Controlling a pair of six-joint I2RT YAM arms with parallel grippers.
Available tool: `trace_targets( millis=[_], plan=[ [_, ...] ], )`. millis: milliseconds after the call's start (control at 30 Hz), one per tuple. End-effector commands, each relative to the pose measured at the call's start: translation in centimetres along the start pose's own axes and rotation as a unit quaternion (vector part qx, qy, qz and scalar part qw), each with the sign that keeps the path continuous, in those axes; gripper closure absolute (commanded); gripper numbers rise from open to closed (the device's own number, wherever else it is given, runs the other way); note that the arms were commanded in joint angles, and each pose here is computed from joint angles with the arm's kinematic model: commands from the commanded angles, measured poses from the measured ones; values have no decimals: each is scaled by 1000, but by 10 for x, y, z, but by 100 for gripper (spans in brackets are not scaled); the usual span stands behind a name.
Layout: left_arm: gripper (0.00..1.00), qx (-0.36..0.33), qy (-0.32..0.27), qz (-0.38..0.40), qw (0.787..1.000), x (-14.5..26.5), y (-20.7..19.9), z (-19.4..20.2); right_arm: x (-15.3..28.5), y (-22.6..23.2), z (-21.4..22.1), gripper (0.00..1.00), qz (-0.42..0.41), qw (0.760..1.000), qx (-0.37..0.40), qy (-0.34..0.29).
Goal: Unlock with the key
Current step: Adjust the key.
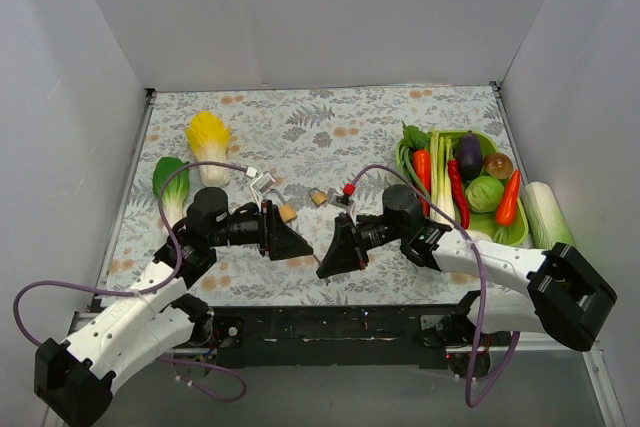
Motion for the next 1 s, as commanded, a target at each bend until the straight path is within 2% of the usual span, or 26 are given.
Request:
trace_targets(
  millis=[0, 67, 167, 400, 800, 867, 967],
  plan=[
    [40, -39, 26, 45, 998, 3, -17, 1, -2, 8, -20, 99, -34, 999, 30, -24],
    [35, -39, 32, 52, 997, 4, -17, 4, -2, 7, -20, 99, -39, 999, 21, -24],
    [35, -38, 38, 59, 997, 6, -17, 9, -3, 5, -22, 99, -47, 998, 22, -29],
    [48, -29, 39, 57, 997, 4, -15, 10, -7, 0, -23, 99, -58, 998, 14, -32],
    [50, -23, 60, 57, 996, -2, -13, 10, -8, -2, -22, 99, -57, 998, 13, -33],
    [59, -25, 61, 58, 996, -3, -15, 9, -9, -4, -20, 99, -55, 998, 12, -32],
    [63, -25, 66, 60, 996, -4, -15, 9, -9, -6, -20, 99, -55, 998, 12, -32]
  ],
)
Point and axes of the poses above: each gripper's point midway between its finger pads, its own x axis back along the fingers, its own y axis along the line the jaws close on, z = x × y, the point moved 7 cm from there along x, back along the fingers, and after that the axes turned 11 degrees about x, right-handed, at the moved point
